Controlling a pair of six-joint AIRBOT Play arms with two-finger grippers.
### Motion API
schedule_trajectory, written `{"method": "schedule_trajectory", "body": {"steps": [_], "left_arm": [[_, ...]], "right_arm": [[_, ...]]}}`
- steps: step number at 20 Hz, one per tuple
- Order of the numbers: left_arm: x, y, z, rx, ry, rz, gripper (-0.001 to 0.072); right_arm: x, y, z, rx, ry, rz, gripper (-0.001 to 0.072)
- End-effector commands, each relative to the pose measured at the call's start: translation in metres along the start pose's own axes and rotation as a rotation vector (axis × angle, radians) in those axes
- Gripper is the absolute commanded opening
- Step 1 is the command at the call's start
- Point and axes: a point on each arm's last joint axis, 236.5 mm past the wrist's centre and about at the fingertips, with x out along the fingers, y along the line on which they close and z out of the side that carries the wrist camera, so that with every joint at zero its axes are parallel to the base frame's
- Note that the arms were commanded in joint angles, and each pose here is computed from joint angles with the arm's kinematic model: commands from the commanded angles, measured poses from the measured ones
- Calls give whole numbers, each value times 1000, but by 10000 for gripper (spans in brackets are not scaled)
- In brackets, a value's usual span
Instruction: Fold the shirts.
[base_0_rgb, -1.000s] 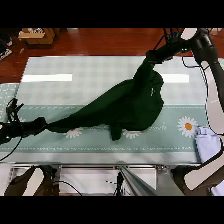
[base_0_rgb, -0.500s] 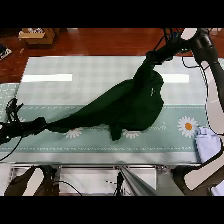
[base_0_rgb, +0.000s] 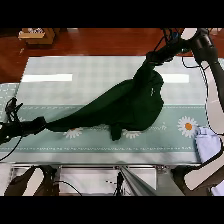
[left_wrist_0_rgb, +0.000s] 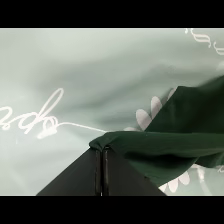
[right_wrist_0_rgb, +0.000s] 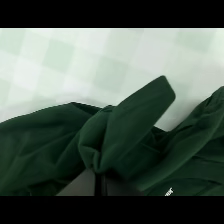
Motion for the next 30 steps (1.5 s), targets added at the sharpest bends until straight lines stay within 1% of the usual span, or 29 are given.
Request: {"method": "schedule_trajectory", "body": {"steps": [1,12,13,14,15,16,18,20,22,24,27,28,30], "left_arm": [[0,1,3,-1,-12,4,20],[0,1,3,0,-12,4,19],[0,1,3,-1,-12,4,20],[0,1,3,-1,-12,4,20],[0,1,3,-1,-11,4,20],[0,1,1,-1,-5,2,19],[0,0,0,-1,-1,1,20],[0,0,0,0,-2,2,19],[0,0,0,8,-2,1,19],[0,0,0,53,-1,1,20],[0,0,0,59,-1,1,20],[0,0,0,59,-1,1,20],[0,0,0,59,-1,1,20]], "right_arm": [[0,1,0,-1,0,1,33],[0,2,-4,7,18,5,41],[-1,2,-4,6,18,8,147],[-4,4,-7,1,30,10,219],[-11,6,-13,-18,52,15,231],[-23,8,-26,-40,100,24,301],[-52,-13,-57,-28,217,-19,303],[-81,-41,-93,81,328,-46,304],[-103,-56,-131,205,397,-13,304],[-118,-63,-175,315,432,13,304],[-112,-58,-238,441,418,22,304],[-103,-53,-258,464,405,16,333],[-82,-45,-284,482,366,20,359]]}}
